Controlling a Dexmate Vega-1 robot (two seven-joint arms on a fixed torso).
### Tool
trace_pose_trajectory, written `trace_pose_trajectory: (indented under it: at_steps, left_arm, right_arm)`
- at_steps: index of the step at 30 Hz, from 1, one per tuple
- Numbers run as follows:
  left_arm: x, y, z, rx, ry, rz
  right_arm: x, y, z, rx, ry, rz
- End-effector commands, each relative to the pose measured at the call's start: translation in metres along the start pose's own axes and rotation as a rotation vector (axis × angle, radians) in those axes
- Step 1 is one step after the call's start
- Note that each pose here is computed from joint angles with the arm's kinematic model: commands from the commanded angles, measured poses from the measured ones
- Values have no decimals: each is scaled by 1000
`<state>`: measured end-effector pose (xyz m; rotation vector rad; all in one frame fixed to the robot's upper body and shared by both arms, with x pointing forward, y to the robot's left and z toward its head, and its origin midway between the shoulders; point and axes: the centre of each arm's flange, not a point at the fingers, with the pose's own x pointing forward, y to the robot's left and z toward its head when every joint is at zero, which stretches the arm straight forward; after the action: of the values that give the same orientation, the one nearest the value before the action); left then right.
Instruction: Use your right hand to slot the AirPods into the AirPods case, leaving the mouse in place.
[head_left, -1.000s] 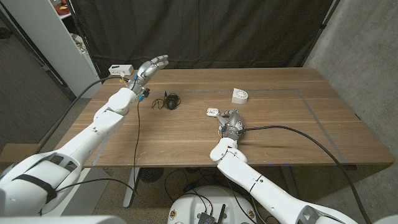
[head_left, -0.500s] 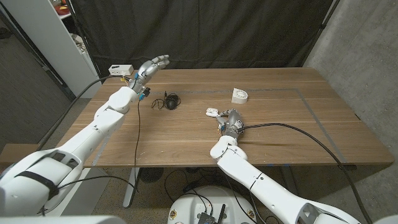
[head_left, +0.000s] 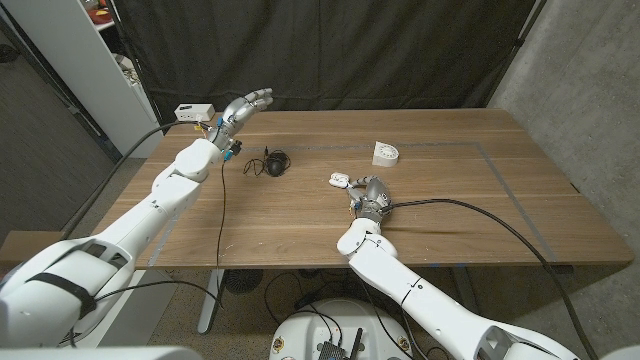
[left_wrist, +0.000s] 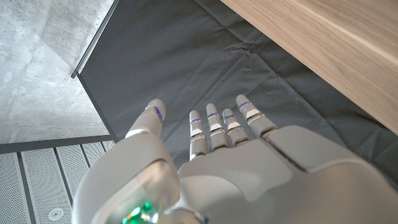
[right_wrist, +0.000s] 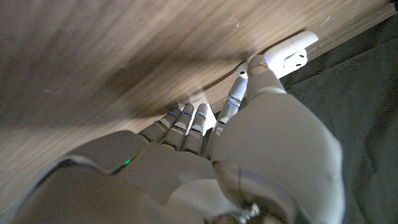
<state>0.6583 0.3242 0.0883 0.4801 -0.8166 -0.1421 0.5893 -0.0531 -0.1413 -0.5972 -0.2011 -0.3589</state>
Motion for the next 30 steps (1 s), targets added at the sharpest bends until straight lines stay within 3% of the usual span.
trace_pose_trajectory:
  at_steps: [1, 8, 14, 20, 25, 30]
  left_arm:
    - [4, 0, -2, -9, -11, 2]
    - [11, -1, -4, -3, -9, -20]
    - [12, -1, -6, 1, -14, -21]
    - [11, -1, -7, 18, -9, -30]
    - [11, -2, -8, 42, -15, -39]
    - [10, -4, -13, 57, -13, -44]
  right_arm:
    - [-12, -23, 11, 49, -23, -52]
    - [-20, -36, 33, 40, -58, -6]
    - [-17, -52, 51, -5, -77, 34]
    - [-8, -68, 78, -118, -74, 128]
    - [4, -81, 100, -234, -35, 211]
    - [12, -91, 120, -334, -12, 247]
